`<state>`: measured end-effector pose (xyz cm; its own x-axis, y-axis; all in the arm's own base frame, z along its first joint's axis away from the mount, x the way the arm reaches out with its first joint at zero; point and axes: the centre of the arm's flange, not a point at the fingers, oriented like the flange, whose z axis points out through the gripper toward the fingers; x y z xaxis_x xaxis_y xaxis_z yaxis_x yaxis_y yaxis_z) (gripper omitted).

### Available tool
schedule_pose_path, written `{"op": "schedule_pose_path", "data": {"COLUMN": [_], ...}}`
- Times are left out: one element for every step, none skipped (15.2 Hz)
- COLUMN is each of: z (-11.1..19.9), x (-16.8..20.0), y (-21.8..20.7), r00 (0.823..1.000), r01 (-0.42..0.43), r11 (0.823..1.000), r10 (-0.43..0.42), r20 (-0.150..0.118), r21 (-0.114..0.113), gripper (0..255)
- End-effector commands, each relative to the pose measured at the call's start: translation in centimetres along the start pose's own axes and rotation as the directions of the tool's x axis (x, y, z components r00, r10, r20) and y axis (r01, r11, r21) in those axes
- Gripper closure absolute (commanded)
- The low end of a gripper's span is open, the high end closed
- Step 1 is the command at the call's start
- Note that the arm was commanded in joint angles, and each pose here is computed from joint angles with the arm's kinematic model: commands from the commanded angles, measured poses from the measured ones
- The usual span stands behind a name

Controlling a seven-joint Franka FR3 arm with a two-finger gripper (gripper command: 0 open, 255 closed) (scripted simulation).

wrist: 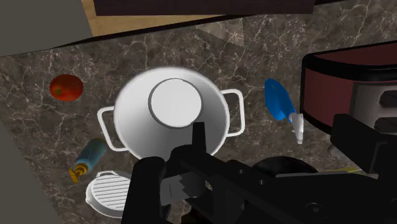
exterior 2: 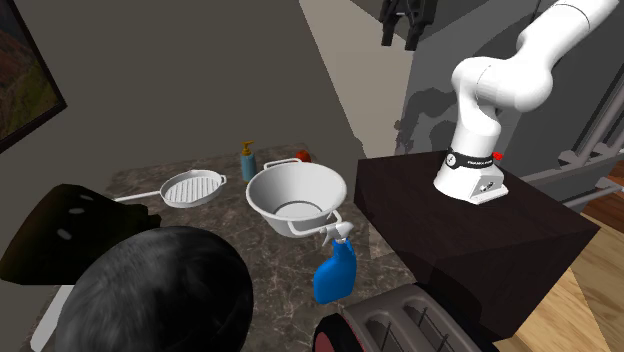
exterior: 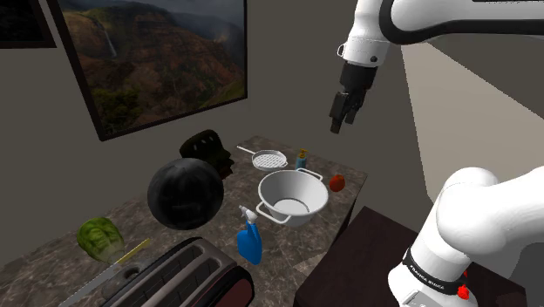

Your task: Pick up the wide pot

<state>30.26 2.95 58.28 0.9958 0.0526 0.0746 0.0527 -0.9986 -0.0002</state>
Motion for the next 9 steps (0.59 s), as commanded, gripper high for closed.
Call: {"op": "schedule_pose_path", "data": {"z": [0.0,1.1,2.2,3.3,4.4,5.4,6.5,7.7,8.8], "x": [0.0,0.8,1.5,2.3,3.0,3.8,4.6,5.3,6.1], "y": [0.0,-0.3,-0.6,-0.9,-1.2,-1.4,-1.7,-1.9,-2.1], "r00": [1.000,1.000,1.000,0.999,0.999,0.998,0.997,0.996,0.995], "r01": [0.000,-0.013,-0.025,-0.038,-0.051,-0.064,-0.076,-0.089,-0.101], "r11": [1.000,1.000,1.000,0.999,0.999,0.998,0.997,0.996,0.994], "r10": [0.000,0.013,0.026,0.038,0.051,0.064,0.077,0.090,0.102], "r20": [0.000,0.003,0.006,0.009,0.011,0.014,0.017,0.019,0.022], "r21": [0.000,-0.005,-0.009,-0.014,-0.018,-0.023,-0.028,-0.032,-0.037], "gripper": [0,0,0,0,0,0,0,0,0]}}
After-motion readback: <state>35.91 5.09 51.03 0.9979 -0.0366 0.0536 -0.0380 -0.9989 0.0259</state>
